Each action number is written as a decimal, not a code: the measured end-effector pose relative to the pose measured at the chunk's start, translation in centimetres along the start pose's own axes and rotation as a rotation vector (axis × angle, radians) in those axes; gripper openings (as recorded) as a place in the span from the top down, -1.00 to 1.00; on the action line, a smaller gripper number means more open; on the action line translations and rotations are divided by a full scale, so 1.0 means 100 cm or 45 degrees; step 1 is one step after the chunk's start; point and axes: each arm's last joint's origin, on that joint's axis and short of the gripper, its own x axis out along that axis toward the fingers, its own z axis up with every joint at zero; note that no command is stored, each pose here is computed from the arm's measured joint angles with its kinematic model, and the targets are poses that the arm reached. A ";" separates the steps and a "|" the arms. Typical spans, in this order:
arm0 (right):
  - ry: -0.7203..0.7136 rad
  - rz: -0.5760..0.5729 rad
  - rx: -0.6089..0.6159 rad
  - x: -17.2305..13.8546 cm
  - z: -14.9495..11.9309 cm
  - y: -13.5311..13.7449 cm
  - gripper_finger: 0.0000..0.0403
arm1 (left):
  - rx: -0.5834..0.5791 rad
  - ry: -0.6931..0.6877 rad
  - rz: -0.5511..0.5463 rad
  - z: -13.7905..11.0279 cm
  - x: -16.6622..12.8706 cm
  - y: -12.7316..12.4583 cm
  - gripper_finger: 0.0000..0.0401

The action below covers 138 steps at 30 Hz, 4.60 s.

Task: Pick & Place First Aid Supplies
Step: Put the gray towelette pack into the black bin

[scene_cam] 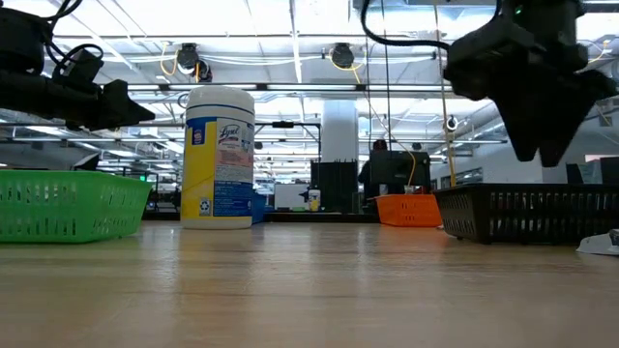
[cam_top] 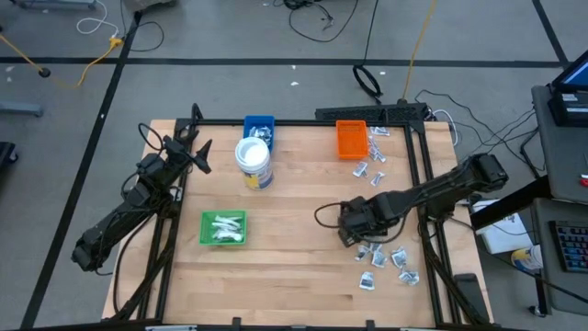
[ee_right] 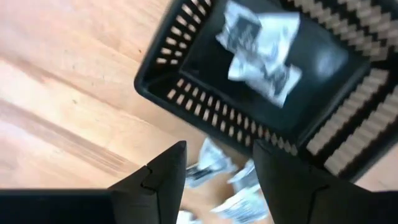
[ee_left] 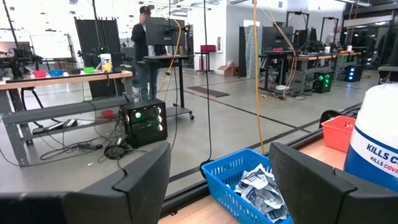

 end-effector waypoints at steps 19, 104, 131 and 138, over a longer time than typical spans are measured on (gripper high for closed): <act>0.051 0.049 0.553 0.017 -0.081 0.019 0.07 | 0.000 0.000 0.000 0.000 0.000 0.000 -0.36; 0.062 -0.099 -1.265 -0.017 0.014 0.005 0.93 | 0.000 0.000 0.000 0.000 0.000 0.000 -0.36; -0.026 -0.115 -1.210 0.048 0.047 -0.026 0.90 | 0.000 0.000 0.000 0.000 0.000 0.000 -0.36; -0.015 -0.088 -1.210 0.048 0.047 -0.025 0.86 | 0.000 0.000 0.000 0.000 0.000 0.000 -0.37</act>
